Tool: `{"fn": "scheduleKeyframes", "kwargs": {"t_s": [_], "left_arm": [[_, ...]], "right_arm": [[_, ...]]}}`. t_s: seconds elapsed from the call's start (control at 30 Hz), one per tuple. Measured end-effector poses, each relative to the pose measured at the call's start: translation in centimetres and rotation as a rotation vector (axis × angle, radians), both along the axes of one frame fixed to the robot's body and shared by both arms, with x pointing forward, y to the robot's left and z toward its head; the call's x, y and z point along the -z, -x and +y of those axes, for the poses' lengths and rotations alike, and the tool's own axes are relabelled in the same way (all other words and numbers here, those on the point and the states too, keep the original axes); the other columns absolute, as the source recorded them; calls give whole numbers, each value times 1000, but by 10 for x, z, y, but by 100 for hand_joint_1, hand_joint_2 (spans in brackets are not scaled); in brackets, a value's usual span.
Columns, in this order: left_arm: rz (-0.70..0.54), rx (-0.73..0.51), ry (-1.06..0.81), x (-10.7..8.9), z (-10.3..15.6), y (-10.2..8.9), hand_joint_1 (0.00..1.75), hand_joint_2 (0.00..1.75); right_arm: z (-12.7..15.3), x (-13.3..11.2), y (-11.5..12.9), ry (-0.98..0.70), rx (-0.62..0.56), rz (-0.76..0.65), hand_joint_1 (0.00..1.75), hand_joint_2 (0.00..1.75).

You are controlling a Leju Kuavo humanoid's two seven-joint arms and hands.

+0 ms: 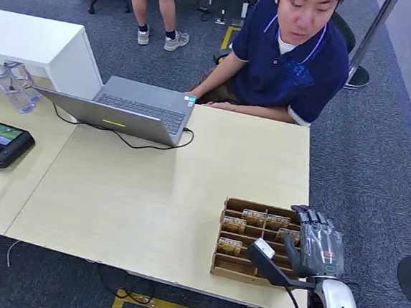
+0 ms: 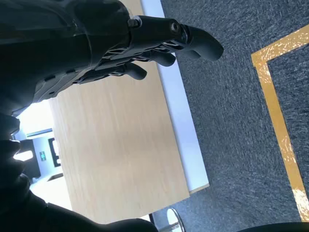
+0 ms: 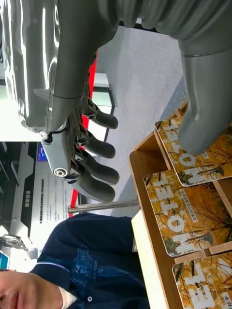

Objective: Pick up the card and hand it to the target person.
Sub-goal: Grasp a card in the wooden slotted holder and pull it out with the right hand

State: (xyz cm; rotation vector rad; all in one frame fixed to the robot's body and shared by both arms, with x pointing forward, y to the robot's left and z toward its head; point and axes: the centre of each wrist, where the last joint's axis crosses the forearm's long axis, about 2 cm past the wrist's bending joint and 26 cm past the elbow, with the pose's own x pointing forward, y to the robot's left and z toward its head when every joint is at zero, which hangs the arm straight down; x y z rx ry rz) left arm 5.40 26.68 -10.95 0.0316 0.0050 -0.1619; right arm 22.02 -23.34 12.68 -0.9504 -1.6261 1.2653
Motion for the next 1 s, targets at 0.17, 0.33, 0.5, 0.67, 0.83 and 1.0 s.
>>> {"fn": "scheduleKeyframes", "kwargs": {"t_s": [0.17,0.33,0.5,0.67,0.83,1.0], "left_arm": [[0,0,0,0,0,0,0,175],[1,0,0,0,0,0,0,175],[1,0,0,0,0,0,0,175],[1,0,0,0,0,0,0,175],[1,0,0,0,0,0,0,175],[1,0,0,0,0,0,0,175]], "right_arm": [[0,0,0,0,0,-1,64,175],[1,-1,-1,-3,0,-2,61,175],[2,-1,-1,-7,1,-1,75,175],[2,-1,-1,-7,1,1,85,175],[2,-1,-1,-8,0,3,84,175],[1,-1,-2,-8,4,2,101,175]]}}
